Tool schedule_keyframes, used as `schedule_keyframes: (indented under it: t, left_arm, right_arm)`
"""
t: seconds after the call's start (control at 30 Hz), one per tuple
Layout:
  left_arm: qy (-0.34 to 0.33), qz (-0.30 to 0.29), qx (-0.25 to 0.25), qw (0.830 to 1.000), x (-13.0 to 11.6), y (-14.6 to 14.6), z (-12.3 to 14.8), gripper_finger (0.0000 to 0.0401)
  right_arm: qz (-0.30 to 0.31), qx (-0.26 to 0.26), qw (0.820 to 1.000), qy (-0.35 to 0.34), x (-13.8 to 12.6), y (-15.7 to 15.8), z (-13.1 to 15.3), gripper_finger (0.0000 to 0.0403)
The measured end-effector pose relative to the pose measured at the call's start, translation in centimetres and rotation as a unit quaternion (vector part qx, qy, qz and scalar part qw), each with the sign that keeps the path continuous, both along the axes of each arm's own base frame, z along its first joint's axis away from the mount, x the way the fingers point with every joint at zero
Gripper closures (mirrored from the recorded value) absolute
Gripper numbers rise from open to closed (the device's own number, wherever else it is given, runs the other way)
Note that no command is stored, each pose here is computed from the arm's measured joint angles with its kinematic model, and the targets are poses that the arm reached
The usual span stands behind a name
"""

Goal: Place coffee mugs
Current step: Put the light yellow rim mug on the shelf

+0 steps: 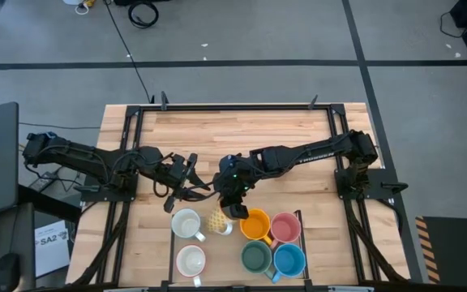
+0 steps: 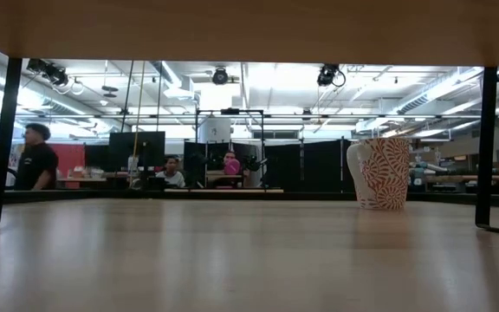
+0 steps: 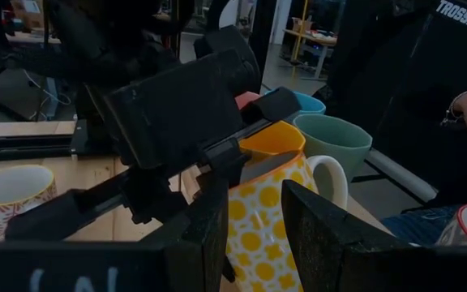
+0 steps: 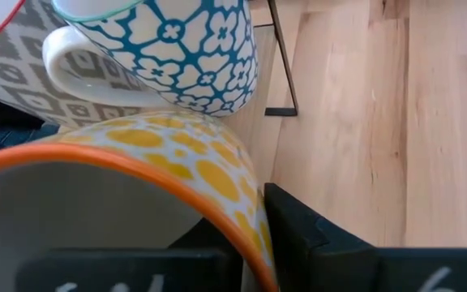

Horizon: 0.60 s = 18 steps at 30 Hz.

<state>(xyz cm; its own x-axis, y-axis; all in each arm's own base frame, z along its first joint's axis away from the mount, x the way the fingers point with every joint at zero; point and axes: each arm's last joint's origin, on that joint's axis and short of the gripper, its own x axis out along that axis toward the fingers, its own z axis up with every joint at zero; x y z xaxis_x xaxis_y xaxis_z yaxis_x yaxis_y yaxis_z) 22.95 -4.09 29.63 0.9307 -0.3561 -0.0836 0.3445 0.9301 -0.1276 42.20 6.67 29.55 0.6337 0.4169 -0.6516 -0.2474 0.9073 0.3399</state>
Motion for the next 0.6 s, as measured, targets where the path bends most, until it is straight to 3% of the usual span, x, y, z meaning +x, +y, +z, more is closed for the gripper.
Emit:
schedule_keyframes:
  t: [0.6]
  left_arm:
    - [0.0, 0.0, 0.0, 1.0, 0.0, 0.0, 0.0, 0.0278]
  right_arm:
    - [0.007, 0.008, 1.0, -0.005, 0.03, 0.04, 0.16, 0.034]
